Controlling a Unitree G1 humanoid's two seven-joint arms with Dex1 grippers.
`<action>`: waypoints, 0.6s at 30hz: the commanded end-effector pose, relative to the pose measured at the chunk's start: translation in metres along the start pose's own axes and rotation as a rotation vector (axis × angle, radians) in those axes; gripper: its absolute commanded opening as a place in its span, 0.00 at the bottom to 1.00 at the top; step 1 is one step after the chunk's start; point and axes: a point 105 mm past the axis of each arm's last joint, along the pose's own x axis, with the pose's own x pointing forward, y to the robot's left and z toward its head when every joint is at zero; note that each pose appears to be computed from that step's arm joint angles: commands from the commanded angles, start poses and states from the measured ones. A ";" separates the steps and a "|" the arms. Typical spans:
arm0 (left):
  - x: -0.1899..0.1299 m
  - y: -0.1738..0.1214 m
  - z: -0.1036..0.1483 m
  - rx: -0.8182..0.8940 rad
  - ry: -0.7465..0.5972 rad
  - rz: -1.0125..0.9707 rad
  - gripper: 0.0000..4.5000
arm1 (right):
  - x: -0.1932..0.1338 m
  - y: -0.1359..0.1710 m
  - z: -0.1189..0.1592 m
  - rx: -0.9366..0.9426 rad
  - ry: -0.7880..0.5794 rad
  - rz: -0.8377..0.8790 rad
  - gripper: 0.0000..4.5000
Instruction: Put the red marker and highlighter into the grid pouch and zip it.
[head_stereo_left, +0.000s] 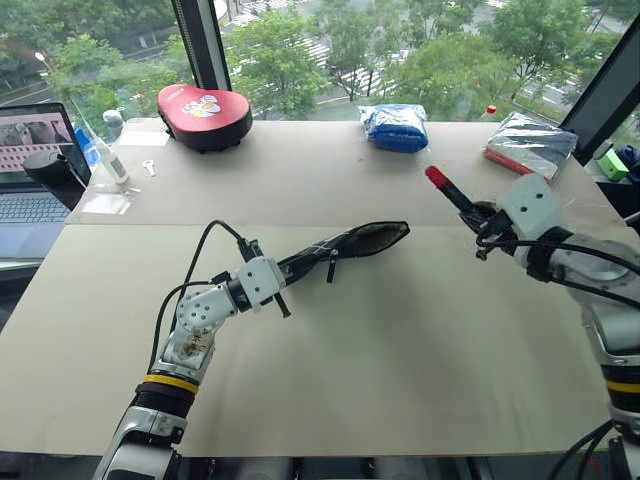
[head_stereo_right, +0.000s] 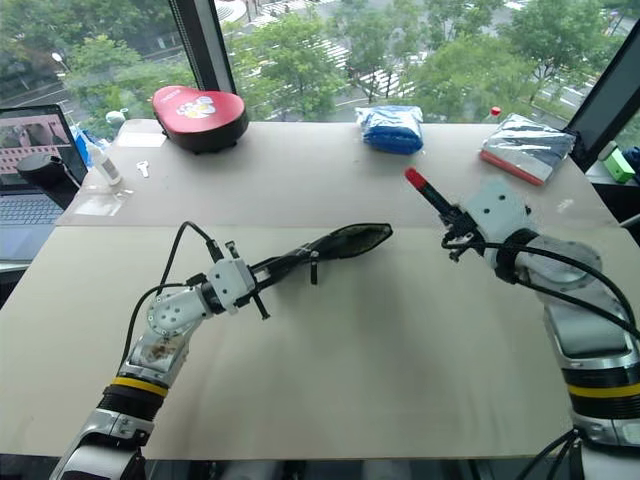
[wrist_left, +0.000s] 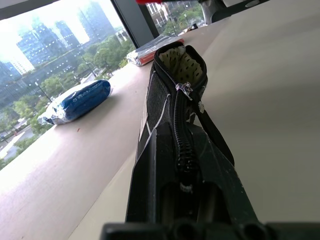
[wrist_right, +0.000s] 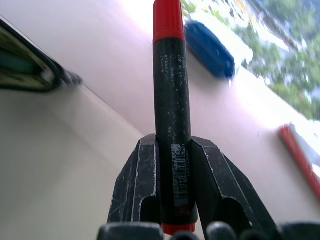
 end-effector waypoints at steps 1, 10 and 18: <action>0.003 0.005 0.012 0.036 -0.050 0.008 0.00 | 0.001 0.017 0.018 -0.321 -0.052 0.113 0.12; 0.004 0.003 0.014 0.037 -0.057 -0.004 0.00 | 0.016 0.023 0.013 -0.570 -0.068 0.182 0.12; 0.006 0.000 0.018 0.046 -0.066 -0.023 0.00 | 0.038 0.033 0.023 -0.711 -0.132 0.217 0.12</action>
